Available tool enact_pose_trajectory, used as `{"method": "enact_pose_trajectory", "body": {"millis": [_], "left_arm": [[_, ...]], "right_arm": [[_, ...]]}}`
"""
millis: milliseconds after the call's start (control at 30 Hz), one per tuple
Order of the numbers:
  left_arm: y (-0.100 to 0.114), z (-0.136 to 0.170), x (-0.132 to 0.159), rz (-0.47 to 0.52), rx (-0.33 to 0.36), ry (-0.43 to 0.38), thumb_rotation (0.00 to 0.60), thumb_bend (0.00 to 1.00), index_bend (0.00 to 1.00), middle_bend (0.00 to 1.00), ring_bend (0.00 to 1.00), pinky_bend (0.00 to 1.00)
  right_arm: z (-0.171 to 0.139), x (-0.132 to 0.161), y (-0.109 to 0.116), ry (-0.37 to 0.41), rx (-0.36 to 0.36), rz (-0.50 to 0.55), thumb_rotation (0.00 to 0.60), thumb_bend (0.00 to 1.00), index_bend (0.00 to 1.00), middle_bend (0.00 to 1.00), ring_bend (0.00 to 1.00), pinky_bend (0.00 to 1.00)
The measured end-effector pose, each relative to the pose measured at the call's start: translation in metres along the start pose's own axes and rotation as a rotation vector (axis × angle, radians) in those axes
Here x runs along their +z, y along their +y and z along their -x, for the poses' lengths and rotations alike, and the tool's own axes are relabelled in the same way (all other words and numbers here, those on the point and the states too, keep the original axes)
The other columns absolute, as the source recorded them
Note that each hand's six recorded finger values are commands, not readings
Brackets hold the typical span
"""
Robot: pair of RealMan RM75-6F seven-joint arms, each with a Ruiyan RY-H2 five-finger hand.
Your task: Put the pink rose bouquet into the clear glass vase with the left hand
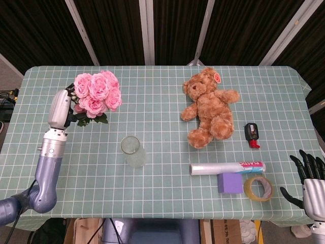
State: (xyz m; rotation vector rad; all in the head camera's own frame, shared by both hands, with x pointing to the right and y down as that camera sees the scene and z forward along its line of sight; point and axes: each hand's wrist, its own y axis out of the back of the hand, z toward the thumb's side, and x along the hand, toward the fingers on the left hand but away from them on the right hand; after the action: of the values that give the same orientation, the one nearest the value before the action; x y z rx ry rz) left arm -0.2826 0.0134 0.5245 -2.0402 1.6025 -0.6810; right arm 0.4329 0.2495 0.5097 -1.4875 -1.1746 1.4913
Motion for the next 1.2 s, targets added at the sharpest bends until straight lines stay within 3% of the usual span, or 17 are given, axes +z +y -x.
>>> {"method": "enact_pose_trajectory", "body": {"millis": [267, 400, 633, 900, 1200], "left_arm": [[0.012, 0.015, 0.042, 0.316, -0.053, -0.051, 0.6, 0.52, 0.38, 0.39, 0.35, 0.53], [0.002, 0.021, 0.059, 0.474, -0.122, -0.051, 0.6, 0.51, 0.38, 0.39, 0.35, 0.53], [-0.025, 0.026, 0.083, 0.653, -0.238, -0.047, 0.6, 0.51, 0.38, 0.39, 0.35, 0.53], [-0.049, 0.031, 0.096, 0.715, -0.306, -0.014, 0.6, 0.51, 0.38, 0.39, 0.35, 0.53], [-0.058, 0.031, 0.091, 0.671, -0.294, 0.004, 0.6, 0.51, 0.38, 0.39, 0.35, 0.53]], "right_arm": [[-0.001, 0.0, 0.002, 0.001, -0.005, 0.004, 0.6, 0.22, 0.17, 0.06, 0.0, 0.0], [-0.001, -0.001, 0.003, -0.001, -0.007, 0.008, 0.6, 0.22, 0.17, 0.06, 0.0, 0.0], [-0.001, -0.004, 0.004, -0.007, -0.012, 0.012, 0.6, 0.22, 0.17, 0.06, 0.0, 0.0], [-0.001, -0.007, 0.007, -0.009, -0.02, 0.021, 0.6, 0.22, 0.17, 0.06, 0.0, 0.0], [-0.001, -0.009, 0.009, -0.01, -0.027, 0.031, 0.6, 0.22, 0.17, 0.06, 0.0, 0.0]]}}
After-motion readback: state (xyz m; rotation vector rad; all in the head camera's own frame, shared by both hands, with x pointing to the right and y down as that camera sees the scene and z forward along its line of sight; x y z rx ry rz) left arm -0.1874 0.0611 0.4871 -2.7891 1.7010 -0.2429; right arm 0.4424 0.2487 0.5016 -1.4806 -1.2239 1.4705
